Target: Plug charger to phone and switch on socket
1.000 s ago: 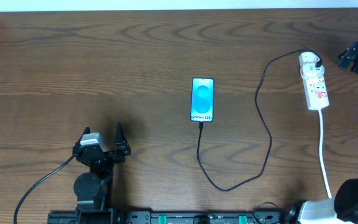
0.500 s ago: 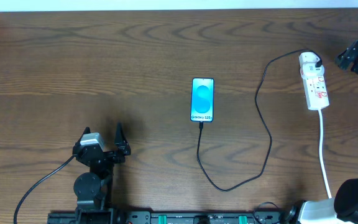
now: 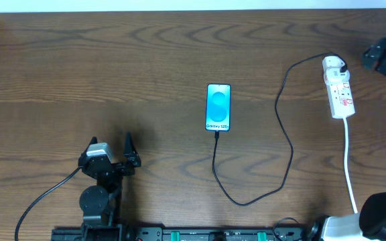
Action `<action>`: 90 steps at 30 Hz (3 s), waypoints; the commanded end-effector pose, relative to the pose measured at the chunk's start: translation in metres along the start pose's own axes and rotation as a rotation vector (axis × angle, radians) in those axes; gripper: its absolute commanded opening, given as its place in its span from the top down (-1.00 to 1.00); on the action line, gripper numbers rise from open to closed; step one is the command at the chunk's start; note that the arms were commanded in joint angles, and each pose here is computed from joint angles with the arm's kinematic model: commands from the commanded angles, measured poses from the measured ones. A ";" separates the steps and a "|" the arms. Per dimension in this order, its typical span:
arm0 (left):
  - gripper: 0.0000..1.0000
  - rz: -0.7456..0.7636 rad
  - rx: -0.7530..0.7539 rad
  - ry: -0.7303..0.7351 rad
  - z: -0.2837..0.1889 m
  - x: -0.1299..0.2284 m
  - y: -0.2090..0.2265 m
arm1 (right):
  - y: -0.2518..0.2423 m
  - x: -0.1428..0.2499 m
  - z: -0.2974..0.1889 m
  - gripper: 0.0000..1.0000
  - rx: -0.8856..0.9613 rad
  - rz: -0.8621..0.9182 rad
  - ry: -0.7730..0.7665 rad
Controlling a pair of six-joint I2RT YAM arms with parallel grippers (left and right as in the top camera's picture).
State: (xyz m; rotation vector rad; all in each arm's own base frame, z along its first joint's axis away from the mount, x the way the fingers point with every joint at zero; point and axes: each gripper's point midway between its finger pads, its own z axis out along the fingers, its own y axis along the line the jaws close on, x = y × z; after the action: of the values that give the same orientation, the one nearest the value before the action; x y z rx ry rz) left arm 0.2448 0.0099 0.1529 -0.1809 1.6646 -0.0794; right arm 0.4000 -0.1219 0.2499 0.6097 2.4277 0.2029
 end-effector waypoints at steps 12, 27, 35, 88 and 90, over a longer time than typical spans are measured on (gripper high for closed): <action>-0.79 0.022 -0.027 0.052 0.000 0.016 0.006 | 0.073 0.053 0.019 -0.99 -0.222 -0.237 -0.356; -0.79 0.022 -0.027 0.052 0.000 0.016 0.006 | 0.050 0.127 0.004 -0.99 -0.282 -0.282 -0.650; -0.79 0.022 -0.027 0.052 0.000 0.016 0.006 | 0.028 0.175 0.007 -0.98 -0.264 -0.278 -0.719; -0.79 0.022 -0.027 0.052 0.000 0.016 0.006 | 0.005 0.205 -0.021 -0.99 -0.158 -0.297 -0.848; -0.79 0.022 -0.027 0.052 0.000 0.016 0.006 | 0.005 0.205 -0.021 -0.99 -0.159 -0.301 -0.848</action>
State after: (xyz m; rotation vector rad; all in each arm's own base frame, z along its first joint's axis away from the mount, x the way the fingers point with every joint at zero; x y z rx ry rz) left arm 0.2446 0.0100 0.1530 -0.1785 1.6671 -0.0763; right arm 0.2455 -0.0219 0.1586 0.2035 1.6267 0.0138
